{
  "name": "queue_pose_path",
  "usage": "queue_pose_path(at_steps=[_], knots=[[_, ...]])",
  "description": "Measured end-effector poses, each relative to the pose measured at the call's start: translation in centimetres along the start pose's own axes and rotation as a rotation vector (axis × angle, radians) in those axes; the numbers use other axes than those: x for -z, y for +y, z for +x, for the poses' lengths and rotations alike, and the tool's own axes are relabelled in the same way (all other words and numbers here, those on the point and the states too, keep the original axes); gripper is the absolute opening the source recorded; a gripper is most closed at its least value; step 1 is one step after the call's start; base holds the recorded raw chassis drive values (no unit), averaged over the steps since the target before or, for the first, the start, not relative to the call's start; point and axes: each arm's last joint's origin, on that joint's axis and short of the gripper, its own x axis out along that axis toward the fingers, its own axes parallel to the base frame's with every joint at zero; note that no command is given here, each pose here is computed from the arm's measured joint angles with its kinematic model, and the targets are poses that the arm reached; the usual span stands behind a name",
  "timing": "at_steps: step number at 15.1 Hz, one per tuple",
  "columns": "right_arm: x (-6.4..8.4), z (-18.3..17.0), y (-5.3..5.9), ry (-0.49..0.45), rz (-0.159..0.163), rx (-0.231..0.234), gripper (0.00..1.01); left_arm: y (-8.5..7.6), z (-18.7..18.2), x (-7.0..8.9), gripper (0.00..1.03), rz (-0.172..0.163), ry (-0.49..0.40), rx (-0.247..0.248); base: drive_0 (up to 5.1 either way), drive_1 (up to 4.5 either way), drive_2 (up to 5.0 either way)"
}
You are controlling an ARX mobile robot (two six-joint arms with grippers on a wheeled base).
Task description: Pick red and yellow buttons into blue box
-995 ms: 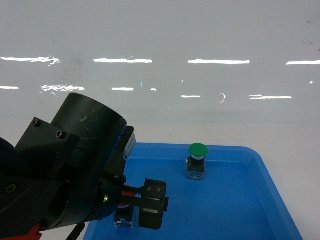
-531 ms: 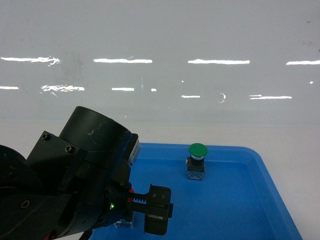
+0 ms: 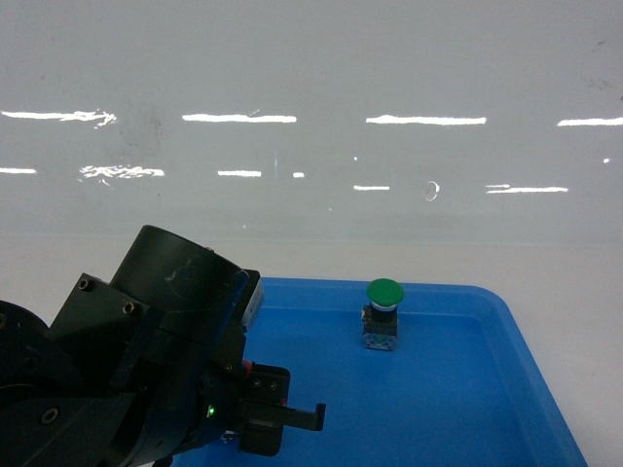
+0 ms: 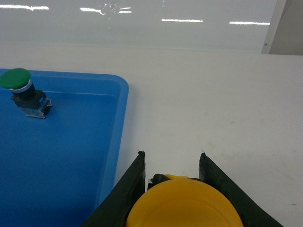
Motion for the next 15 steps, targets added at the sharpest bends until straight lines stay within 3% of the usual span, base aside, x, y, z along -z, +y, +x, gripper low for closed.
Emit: queue_pose_path(at_steps=[2,5,6,7,9,11,13,15], knots=[[0.0,0.0,0.0,0.000,0.000,0.000,0.31,0.0,0.0,0.1,0.28,-0.001,-0.002,0.006,0.0,0.00,0.0],[0.0,0.0,0.0,0.000,0.000,0.000,0.31,0.8,-0.8,-0.2,0.28,-0.001,-0.039,0.009,0.0,0.00,0.0],[0.0,0.0,0.0,0.000,0.000,0.000,0.31,2.5,-3.4,-2.1,0.28,0.000,-0.156,0.017,0.0,0.00,0.0],[0.0,0.0,0.0,0.000,0.000,0.000,0.31,5.5,-8.4,-4.7,0.28,-0.014,-0.381,0.023,0.0,0.00,0.0],[0.0,0.0,0.0,0.000,0.000,0.000,0.31,7.3,-10.8,-4.0,0.28,-0.015,-0.468,-0.012,0.0,0.00,0.0],[0.0,0.0,0.0,0.000,0.000,0.000,0.31,8.4,-12.5,-2.1,0.28,-0.031,-0.474,-0.049,0.0,0.00,0.0],[0.0,0.0,0.0,0.000,0.000,0.000,0.31,9.1,-14.2,-0.8,0.28,-0.055,-0.504,-0.078,0.0,0.00,0.0],[0.0,0.0,0.0,0.000,0.000,0.000,0.31,9.3,-16.0,-0.8,0.28,-0.067,-0.577,-0.087,0.0,0.00,0.0]])
